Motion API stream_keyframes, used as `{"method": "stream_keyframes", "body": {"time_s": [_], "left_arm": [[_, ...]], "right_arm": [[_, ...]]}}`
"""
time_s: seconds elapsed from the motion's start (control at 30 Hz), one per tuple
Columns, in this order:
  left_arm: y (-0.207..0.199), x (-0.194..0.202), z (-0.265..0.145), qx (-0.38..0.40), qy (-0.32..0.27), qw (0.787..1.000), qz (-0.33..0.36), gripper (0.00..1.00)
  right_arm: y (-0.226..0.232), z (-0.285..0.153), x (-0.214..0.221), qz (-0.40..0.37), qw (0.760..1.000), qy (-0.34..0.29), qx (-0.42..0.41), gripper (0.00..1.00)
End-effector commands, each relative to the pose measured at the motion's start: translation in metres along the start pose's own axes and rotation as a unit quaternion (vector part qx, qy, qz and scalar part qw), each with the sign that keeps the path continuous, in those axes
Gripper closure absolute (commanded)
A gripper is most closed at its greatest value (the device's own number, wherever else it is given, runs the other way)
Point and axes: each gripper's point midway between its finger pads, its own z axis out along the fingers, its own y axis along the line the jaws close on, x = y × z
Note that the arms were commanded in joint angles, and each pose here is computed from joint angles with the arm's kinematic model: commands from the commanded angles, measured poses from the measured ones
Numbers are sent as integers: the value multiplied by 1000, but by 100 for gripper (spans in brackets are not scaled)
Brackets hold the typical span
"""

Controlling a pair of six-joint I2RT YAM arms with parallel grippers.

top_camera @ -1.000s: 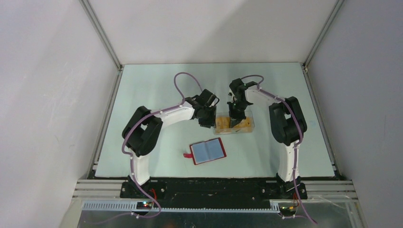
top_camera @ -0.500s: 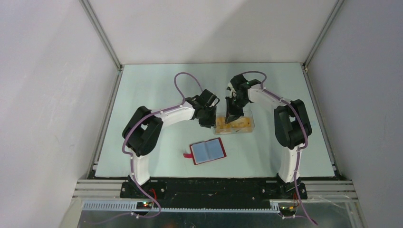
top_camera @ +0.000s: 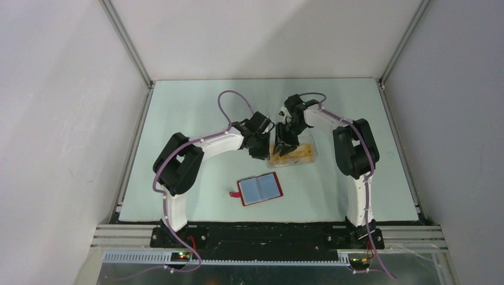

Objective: Put the credit cards into the card holder
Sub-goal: Pick up the credit card from the storage box, then insert the credit card into the card holder.

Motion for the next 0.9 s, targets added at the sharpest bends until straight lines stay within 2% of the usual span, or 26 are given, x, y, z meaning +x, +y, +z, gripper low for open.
{"method": "stream_keyframes", "body": {"time_s": [0.0, 0.23, 0.43, 0.5, 0.53, 0.57, 0.67, 0.73, 0.87], "left_arm": [[-10, -8, -5, 8, -11, 1000, 6, 73], [-14, -9, -6, 18, -8, 1000, 16, 80], [-16, -17, -17, 20, -27, 999, 22, 79], [-17, -25, -33, 20, -50, 998, 23, 71], [-21, -34, -51, 27, -73, 997, 22, 64], [-21, -37, -60, 28, -85, 996, 19, 61], [-24, -56, -112, 52, -146, 988, -2, 43], [-20, -64, -141, 68, -174, 982, -25, 36], [-5, -51, -165, 110, -169, 977, -61, 34]], "right_arm": [[17, 8, -15, -8, 1000, 2, -27, 61], [36, 15, -13, -9, 997, 20, -72, 77], [28, 25, -7, -9, 998, 33, -54, 89], [24, 25, -4, -14, 999, 30, -38, 98], [23, 24, -5, -16, 999, 26, -34, 100], [21, 19, -5, -20, 999, 14, -24, 100], [27, -9, -14, -39, 999, -37, -5, 100], [35, -31, -20, -54, 996, -73, -2, 100], [49, -72, -24, -82, 987, -136, -10, 100]]}}
